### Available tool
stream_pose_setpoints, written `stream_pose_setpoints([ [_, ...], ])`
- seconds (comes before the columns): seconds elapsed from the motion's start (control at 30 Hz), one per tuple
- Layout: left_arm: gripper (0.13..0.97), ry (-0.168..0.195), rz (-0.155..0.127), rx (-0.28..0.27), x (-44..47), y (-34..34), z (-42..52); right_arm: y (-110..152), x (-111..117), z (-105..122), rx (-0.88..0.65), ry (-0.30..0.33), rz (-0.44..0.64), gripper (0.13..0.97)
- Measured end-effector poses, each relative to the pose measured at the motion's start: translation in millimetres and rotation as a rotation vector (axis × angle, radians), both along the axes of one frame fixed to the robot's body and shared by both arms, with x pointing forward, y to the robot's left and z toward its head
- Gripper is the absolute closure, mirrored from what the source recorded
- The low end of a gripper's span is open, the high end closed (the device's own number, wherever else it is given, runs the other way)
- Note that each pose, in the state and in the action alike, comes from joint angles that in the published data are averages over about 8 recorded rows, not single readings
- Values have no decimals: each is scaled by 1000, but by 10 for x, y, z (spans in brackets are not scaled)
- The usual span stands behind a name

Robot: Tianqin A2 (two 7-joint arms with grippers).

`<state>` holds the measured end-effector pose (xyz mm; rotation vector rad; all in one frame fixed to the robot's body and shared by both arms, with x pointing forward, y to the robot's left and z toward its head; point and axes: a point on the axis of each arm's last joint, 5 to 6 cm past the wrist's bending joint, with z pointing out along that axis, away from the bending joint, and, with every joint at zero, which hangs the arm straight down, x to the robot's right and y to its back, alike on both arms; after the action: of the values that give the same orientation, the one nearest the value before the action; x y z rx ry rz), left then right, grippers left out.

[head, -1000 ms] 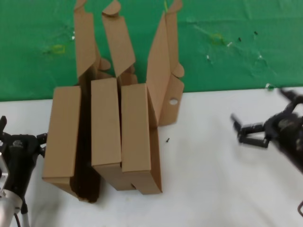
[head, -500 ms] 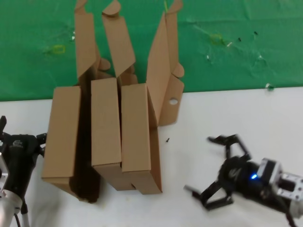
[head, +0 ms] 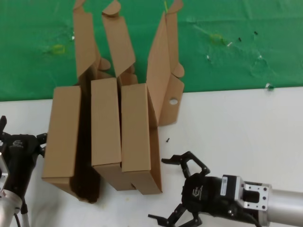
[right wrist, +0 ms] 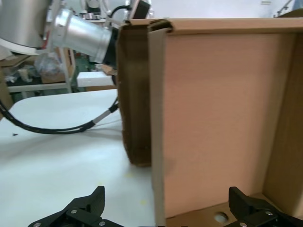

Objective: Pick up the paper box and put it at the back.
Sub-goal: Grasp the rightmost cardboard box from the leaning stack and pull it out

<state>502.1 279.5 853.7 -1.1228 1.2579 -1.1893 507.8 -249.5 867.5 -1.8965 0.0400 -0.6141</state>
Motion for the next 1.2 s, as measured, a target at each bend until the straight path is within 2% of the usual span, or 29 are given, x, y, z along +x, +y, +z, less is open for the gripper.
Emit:
stream_pose_setpoints([
  [0.33, 132, 0, 0, 0, 0, 0, 0, 13, -8, -3, 0, 0, 19, 216],
  [0.6, 132, 0, 0, 0, 0, 0, 0, -31, -44, 29, 19, -8, 27, 364],
  [0.73, 132, 0, 0, 0, 0, 0, 0, -31, -67, 49, 30, -12, 39, 364],
  [1.0, 132, 0, 0, 0, 0, 0, 0, -10, -113, 91, 34, -14, 53, 581],
  [1.03, 132, 0, 0, 0, 0, 0, 0, -6, -119, 95, 34, -14, 53, 581],
  [1.2, 132, 0, 0, 0, 0, 0, 0, 6, -152, 112, 30, -13, 53, 702],
])
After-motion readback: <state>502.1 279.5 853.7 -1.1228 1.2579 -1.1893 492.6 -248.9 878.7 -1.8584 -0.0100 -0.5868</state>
